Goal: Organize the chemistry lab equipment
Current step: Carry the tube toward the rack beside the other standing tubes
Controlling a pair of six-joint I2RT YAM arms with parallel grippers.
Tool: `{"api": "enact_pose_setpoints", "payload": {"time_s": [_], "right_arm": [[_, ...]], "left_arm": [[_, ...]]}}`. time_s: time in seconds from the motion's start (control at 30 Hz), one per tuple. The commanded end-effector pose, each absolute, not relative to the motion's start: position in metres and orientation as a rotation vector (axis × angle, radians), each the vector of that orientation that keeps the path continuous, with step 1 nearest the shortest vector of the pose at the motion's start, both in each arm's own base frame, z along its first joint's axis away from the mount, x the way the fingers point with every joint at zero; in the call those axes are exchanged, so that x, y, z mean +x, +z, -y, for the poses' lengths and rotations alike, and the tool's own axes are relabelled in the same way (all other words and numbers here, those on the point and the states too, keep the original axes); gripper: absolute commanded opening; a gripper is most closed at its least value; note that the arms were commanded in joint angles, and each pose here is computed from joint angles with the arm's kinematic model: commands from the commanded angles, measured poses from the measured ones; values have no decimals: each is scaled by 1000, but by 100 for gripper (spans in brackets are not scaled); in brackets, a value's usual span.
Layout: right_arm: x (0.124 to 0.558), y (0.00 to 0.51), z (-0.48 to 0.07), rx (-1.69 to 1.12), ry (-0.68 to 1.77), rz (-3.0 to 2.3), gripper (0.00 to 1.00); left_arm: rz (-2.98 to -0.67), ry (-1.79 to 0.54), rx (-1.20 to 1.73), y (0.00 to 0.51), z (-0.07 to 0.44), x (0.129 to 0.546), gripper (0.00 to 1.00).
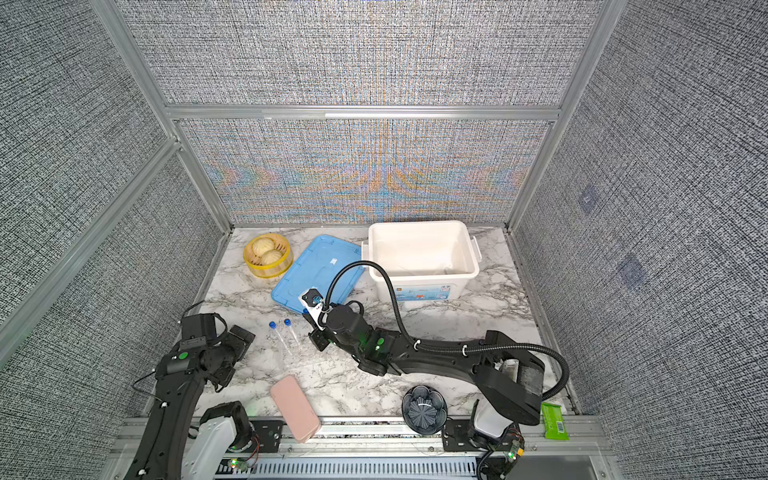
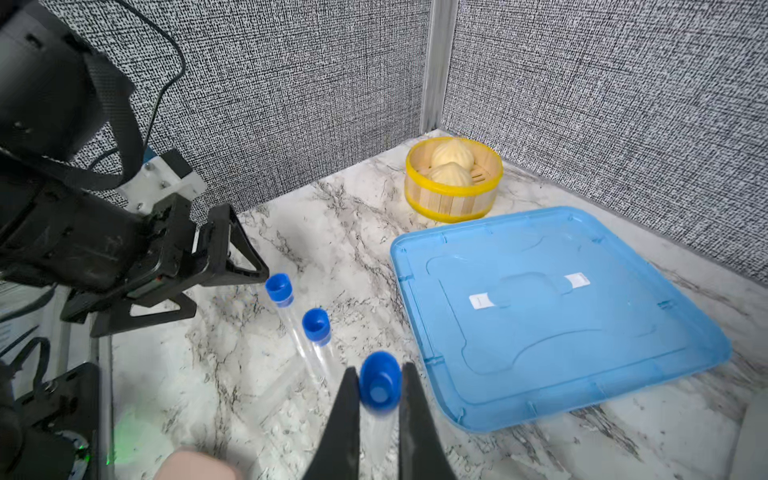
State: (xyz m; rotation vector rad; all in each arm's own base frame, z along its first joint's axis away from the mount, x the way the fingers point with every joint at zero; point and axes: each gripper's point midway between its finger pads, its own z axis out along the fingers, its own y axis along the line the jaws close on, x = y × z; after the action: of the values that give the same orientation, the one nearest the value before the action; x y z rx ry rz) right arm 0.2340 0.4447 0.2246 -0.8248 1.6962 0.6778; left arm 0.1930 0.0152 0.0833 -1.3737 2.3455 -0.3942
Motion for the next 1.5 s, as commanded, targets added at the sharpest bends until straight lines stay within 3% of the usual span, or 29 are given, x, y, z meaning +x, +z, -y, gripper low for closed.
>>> {"api": "enact_pose_setpoints", "payload": {"time_s": [0.0,1.47], "right_arm": [[239,244,-455,-781,708,-1631,10],[239,183,-471,-884,660,-1748,10]], "left_arm": [[-2336,-415,-1363,86,-14,197,99],[-2369,-407,-1327,79,-15,203,99]]}}
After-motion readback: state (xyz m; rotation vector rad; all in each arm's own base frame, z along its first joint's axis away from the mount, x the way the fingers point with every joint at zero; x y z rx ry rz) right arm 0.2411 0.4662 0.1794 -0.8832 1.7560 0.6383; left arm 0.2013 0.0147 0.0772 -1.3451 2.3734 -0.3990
